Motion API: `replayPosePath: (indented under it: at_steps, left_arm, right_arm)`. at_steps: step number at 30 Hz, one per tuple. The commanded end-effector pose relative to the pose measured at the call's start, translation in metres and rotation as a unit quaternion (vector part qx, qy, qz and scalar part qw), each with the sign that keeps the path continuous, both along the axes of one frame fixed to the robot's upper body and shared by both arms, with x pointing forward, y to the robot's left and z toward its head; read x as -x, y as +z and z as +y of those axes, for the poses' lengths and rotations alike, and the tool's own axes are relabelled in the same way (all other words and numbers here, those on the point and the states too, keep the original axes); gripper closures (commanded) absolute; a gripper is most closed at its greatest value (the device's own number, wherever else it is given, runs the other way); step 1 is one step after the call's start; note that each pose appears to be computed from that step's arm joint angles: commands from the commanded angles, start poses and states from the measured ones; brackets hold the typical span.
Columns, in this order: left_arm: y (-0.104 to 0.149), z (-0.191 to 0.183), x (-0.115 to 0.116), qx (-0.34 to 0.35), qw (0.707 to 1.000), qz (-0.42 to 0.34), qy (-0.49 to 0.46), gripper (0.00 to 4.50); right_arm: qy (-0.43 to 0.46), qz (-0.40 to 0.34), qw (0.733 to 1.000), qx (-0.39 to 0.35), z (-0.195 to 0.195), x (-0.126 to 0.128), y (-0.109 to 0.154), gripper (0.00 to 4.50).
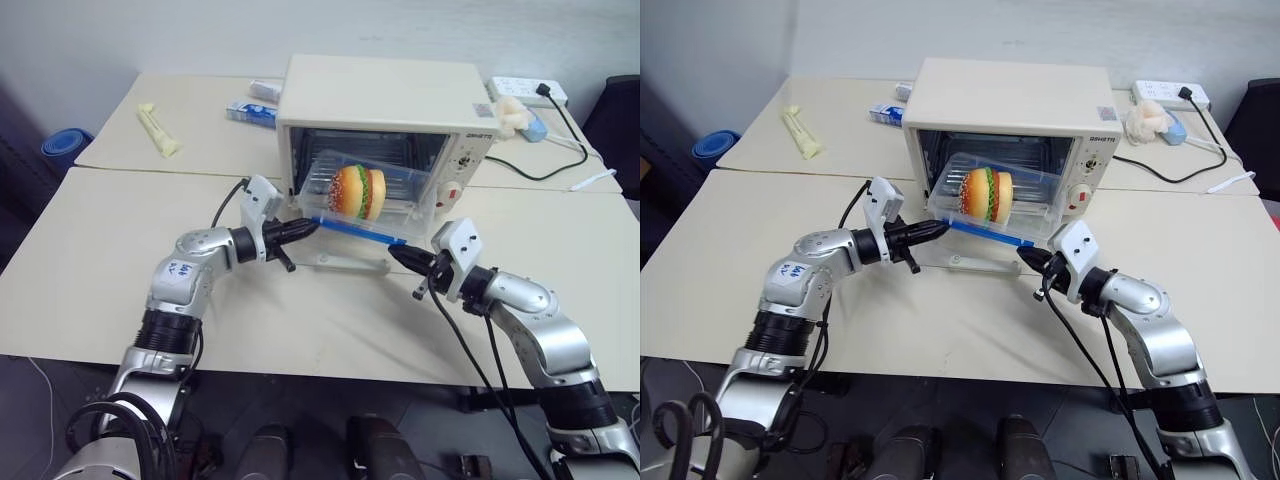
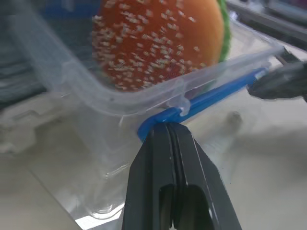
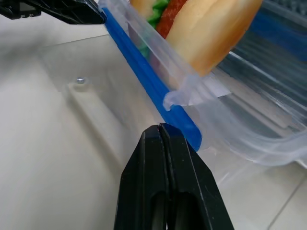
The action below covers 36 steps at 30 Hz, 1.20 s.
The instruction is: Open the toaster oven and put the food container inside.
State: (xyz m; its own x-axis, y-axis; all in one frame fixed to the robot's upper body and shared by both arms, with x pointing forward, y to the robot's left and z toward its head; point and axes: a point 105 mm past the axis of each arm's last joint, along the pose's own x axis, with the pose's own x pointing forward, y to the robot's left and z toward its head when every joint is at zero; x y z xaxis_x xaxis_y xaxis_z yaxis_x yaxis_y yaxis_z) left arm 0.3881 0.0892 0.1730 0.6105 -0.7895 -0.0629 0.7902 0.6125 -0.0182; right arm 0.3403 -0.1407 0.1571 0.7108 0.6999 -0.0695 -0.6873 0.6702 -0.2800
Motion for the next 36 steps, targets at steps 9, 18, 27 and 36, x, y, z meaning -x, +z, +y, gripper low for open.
replayPosePath:
  at_steps: [9, 18, 27, 36]
  left_arm:
    - [0.023, 0.002, -0.035, 0.072, 0.990, -0.057, 0.102, 4.50]
    - [0.015, -0.001, -0.044, 0.077, 0.989, -0.047, 0.122, 4.50]
    - [0.019, 0.056, 0.039, 0.018, 0.998, -0.016, -0.059, 3.01]
    - [0.033, 0.105, 0.103, -0.045, 0.970, -0.068, -0.228, 0.29]
  right_arm:
    - [-0.053, -0.091, 0.994, -0.025, 0.000, -0.062, 0.044, 4.47]
    - [-0.052, -0.080, 0.993, -0.064, 0.007, -0.074, 0.048, 4.47]
    - [0.015, -0.027, 0.999, -0.031, -0.043, -0.004, 0.055, 4.50]
    - [0.052, 0.062, 0.993, 0.089, -0.091, 0.015, -0.034, 4.50]
